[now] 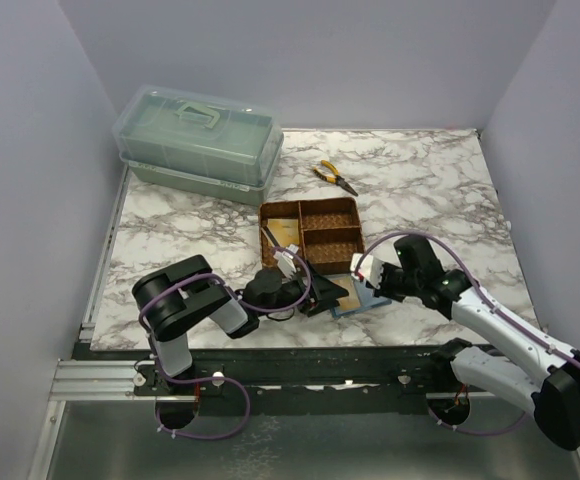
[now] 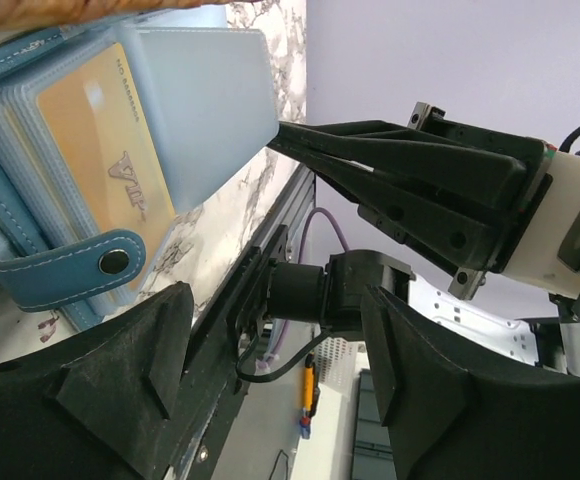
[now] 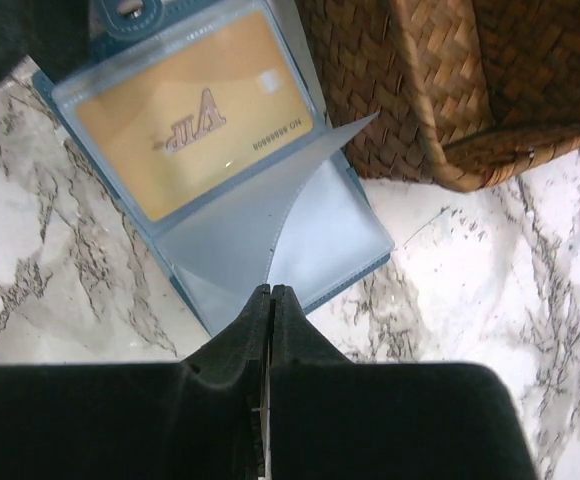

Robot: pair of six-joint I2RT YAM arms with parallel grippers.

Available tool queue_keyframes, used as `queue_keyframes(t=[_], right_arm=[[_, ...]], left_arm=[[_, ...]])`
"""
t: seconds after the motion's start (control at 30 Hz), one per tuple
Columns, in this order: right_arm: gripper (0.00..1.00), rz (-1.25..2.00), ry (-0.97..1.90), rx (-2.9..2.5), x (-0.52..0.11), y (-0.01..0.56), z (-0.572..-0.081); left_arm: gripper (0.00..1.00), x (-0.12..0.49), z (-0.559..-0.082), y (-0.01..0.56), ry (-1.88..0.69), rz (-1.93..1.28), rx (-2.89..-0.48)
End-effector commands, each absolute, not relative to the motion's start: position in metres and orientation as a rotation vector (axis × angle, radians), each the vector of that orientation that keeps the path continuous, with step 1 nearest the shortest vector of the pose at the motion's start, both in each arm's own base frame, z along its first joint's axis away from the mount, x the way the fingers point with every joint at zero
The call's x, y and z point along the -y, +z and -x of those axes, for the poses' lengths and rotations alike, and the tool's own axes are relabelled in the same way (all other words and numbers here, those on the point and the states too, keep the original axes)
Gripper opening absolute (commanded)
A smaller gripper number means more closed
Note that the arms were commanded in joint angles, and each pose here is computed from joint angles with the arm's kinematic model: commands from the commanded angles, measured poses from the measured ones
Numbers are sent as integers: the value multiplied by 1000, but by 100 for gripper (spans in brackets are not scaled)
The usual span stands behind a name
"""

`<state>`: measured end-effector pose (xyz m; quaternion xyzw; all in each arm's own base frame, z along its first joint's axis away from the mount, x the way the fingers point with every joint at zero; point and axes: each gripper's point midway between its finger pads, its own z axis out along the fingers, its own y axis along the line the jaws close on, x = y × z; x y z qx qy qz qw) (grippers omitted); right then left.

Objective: Take the credit cards out of the card holder
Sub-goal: Remove the credit card from the card holder.

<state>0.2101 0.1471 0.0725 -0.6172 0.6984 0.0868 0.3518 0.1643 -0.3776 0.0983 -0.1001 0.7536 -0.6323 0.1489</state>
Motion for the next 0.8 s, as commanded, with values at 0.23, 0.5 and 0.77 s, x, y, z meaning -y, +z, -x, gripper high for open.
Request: queue_keyframes(t=[0.23, 0.5, 0.77], right_arm=[[40, 1474, 27, -2023, -109, 57, -215], [57, 1414, 122, -1987, -130, 79, -225], [57, 1340, 378, -1966, -156, 101, -215]], left_arm=[[75, 376, -160, 109, -1858, 240, -2106], [75, 372, -158, 114, -1862, 247, -2092], [75, 394, -173, 111, -1859, 230, -2093]])
